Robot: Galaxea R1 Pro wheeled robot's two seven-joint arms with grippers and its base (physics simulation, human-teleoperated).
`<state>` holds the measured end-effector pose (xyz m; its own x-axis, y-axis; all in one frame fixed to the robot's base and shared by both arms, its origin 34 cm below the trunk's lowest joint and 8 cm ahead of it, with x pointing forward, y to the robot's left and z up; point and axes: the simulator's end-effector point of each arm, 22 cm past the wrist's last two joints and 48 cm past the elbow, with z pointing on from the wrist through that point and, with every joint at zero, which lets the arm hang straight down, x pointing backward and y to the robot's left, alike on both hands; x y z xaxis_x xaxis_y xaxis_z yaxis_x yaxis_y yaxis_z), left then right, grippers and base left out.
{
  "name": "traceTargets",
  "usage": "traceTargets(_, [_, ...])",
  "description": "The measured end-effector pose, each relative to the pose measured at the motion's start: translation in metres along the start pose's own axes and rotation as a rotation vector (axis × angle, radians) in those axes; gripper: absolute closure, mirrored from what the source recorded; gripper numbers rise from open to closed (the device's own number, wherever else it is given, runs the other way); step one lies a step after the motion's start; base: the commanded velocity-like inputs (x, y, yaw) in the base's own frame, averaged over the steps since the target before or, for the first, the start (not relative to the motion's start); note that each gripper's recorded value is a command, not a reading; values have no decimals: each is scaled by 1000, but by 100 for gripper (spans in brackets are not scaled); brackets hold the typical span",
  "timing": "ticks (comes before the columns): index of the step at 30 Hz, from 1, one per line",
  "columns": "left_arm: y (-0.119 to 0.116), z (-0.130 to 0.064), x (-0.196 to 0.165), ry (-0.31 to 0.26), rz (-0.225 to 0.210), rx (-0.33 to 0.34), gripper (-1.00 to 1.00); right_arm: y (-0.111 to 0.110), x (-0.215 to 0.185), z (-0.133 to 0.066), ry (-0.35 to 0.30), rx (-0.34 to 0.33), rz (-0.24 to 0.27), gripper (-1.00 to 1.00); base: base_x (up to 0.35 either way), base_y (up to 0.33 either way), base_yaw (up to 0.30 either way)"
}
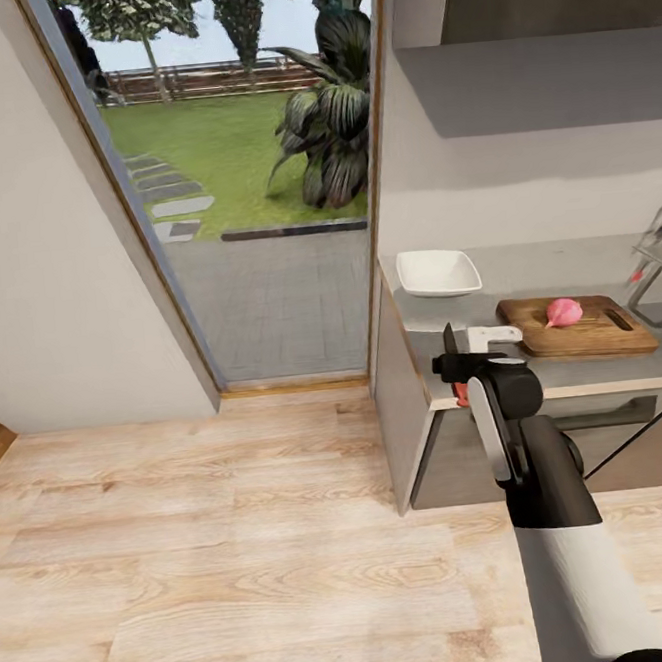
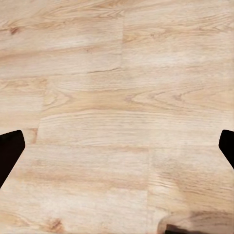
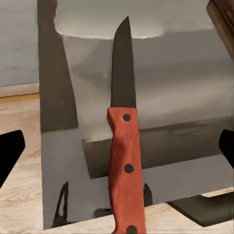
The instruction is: In the kitchen, take the Vidalia onion out of the sink, dice it on the chopping board with the paring knife, put the diced onion into the bowl on the countertop, then place both the paring knife and the chopping board into the sink.
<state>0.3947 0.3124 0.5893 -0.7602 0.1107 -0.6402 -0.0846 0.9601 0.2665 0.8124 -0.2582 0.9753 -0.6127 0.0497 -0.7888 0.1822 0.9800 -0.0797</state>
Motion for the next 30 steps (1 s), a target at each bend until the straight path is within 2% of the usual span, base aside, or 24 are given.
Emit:
traceTargets(6, [0, 0, 0, 0, -1, 0, -100, -9, 17, 13, 44, 7, -27, -100, 0, 0, 0])
traceTargets(11, [0, 0, 0, 1, 0, 0, -100, -23, 20, 17, 49, 26, -43, -100, 0, 0, 0])
traceTargets(25, [0, 0, 0, 1, 0, 0, -100, -21, 35, 26, 87, 14, -56, -100, 0, 0, 0])
traceTargets(28, [0, 0, 0, 1, 0, 0, -100, -21, 35, 26, 88, 13, -56, -100, 0, 0, 0])
traceTargets(30, [-2, -1, 1, 4, -3, 4, -100, -18, 26, 25, 67, 8, -49, -100, 0, 0, 0])
